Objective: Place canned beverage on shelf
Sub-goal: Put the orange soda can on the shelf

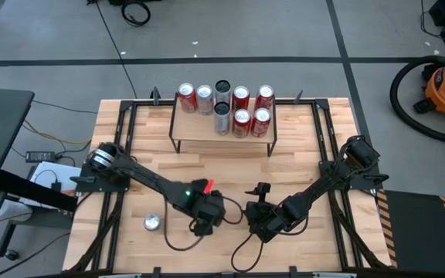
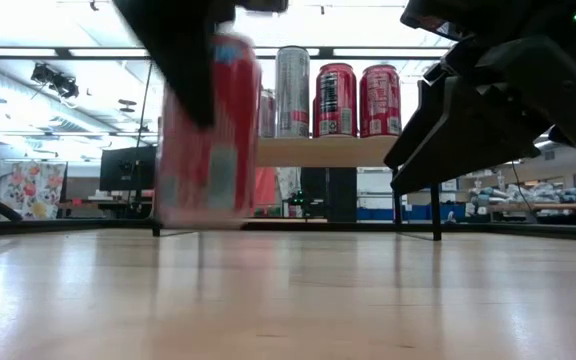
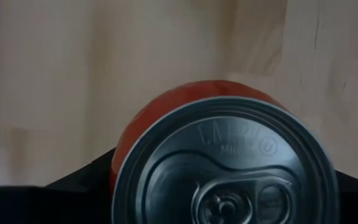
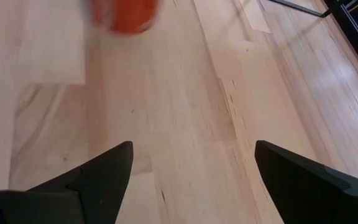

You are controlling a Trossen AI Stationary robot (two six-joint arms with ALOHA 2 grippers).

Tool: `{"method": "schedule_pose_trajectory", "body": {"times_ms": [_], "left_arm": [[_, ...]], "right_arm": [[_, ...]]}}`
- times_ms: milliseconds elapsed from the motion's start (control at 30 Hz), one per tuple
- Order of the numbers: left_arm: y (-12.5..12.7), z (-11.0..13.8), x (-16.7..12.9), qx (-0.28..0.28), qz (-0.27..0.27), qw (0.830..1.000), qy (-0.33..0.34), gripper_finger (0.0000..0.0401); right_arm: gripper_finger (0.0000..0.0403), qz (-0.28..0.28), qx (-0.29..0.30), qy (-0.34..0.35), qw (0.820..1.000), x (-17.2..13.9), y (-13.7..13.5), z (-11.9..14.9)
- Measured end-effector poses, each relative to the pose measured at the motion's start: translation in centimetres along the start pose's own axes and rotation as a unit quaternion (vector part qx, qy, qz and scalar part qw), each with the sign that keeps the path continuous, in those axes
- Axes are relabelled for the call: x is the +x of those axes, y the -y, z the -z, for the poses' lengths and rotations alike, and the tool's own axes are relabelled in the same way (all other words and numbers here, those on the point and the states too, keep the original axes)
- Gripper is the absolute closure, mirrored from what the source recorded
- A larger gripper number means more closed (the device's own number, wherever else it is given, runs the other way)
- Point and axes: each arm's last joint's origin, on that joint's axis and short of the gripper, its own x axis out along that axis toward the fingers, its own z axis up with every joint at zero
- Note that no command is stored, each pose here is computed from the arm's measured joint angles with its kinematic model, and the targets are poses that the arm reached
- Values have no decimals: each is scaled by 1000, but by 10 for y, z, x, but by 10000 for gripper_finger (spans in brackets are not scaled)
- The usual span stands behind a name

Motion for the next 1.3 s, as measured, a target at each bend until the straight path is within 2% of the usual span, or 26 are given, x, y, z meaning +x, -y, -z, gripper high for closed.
{"method": "schedule_pose_trajectory", "body": {"times_ms": [167, 300, 467, 600, 800, 1133, 1300], "left_arm": [[-34, 5, -50, 33, -13, 999, 11, 102], [-72, 9, -88, 52, -5, 998, 31, 92], [-127, 8, -113, 59, -27, 996, 59, 87], [-173, 8, -121, 41, -49, 996, 65, 86], [-224, 12, -123, 28, -39, 997, 61, 85], [-287, 32, -123, -8, -17, 999, 41, 84], [-307, 38, -124, -17, -28, 998, 46, 83]], "right_arm": [[55, 0, 0, 0, 1000, 0, 0, 0], [55, 0, 1, 1, 1000, 0, 0, 0], [55, 0, 3, 2, 1000, 0, 0, -1], [55, -1, 13, 3, 1000, -1, -1, 0], [55, 0, 20, 3, 1000, -2, -2, 3], [55, 11, 34, -9, 999, 2, 1, 17], [55, 18, 32, -7, 999, 4, 2, 18]]}}
